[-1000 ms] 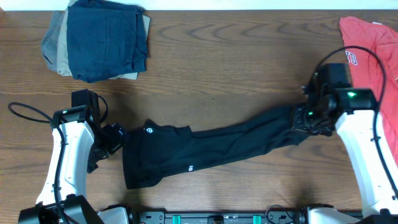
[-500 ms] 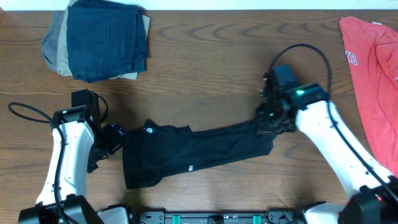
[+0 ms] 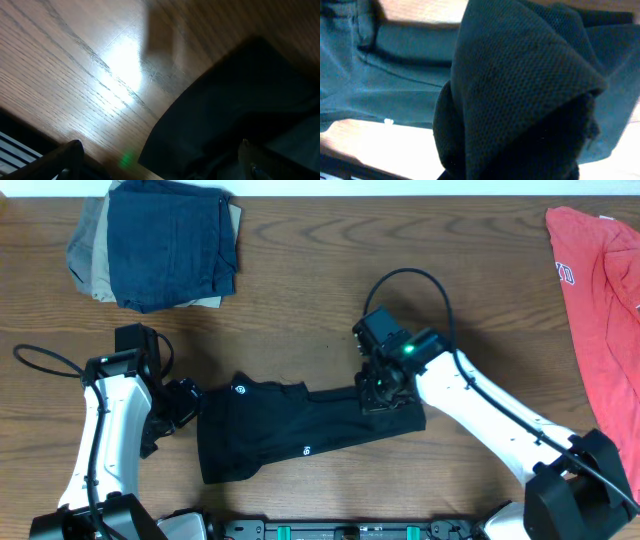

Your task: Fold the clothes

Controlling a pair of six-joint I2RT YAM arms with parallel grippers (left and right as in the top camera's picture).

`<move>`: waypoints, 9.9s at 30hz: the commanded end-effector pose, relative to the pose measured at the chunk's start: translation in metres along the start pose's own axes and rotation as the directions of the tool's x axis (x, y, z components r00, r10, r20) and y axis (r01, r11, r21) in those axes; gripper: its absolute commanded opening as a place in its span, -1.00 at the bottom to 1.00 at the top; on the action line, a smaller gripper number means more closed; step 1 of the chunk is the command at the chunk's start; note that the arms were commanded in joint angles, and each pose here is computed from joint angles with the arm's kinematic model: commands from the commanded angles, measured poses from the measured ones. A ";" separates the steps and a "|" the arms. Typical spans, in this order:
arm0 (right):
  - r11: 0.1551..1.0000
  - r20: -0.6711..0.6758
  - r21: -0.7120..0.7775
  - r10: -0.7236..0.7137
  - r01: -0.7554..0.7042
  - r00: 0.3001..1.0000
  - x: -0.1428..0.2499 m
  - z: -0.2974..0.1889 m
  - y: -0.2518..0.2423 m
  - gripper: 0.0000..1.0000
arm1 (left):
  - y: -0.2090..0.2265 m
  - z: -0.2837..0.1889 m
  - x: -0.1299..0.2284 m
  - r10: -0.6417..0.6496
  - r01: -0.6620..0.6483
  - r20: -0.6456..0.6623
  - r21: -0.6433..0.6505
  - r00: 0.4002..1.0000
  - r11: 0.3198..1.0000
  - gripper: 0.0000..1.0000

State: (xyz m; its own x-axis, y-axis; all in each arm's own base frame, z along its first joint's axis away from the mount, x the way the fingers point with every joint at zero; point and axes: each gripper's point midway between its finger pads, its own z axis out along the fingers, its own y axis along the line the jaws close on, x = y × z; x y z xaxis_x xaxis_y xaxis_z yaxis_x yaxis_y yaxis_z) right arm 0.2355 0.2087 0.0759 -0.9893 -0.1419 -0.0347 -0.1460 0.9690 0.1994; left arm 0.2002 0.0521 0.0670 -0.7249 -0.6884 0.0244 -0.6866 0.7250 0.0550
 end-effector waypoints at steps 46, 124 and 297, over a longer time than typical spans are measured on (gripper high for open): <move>0.966 -0.048 -0.254 -0.071 0.057 0.996 0.004 0.055 0.044 -0.85 | 0.000 -0.003 -0.001 0.003 -0.003 0.004 0.001 1.000 1.000 1.00; 0.983 -0.043 -0.184 0.011 -0.018 0.999 -0.044 0.014 -0.090 0.97 | 0.001 0.003 0.001 0.004 -0.004 0.001 -0.001 1.000 1.000 0.98; 0.638 0.185 0.067 0.747 -0.767 0.638 0.000 -0.069 -0.301 0.99 | -0.280 -0.042 0.186 0.728 -0.719 0.088 0.278 0.680 0.637 -0.86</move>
State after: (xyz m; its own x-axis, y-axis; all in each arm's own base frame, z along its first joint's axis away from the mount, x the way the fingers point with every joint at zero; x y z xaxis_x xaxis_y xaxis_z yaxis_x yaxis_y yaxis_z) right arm 0.2776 -0.0940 0.0796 -0.7504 0.6598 -0.0402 0.6553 0.7505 0.0857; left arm 0.2648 -0.2722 0.1017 -0.9961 0.0689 -0.0548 0.0802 0.9666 -0.2433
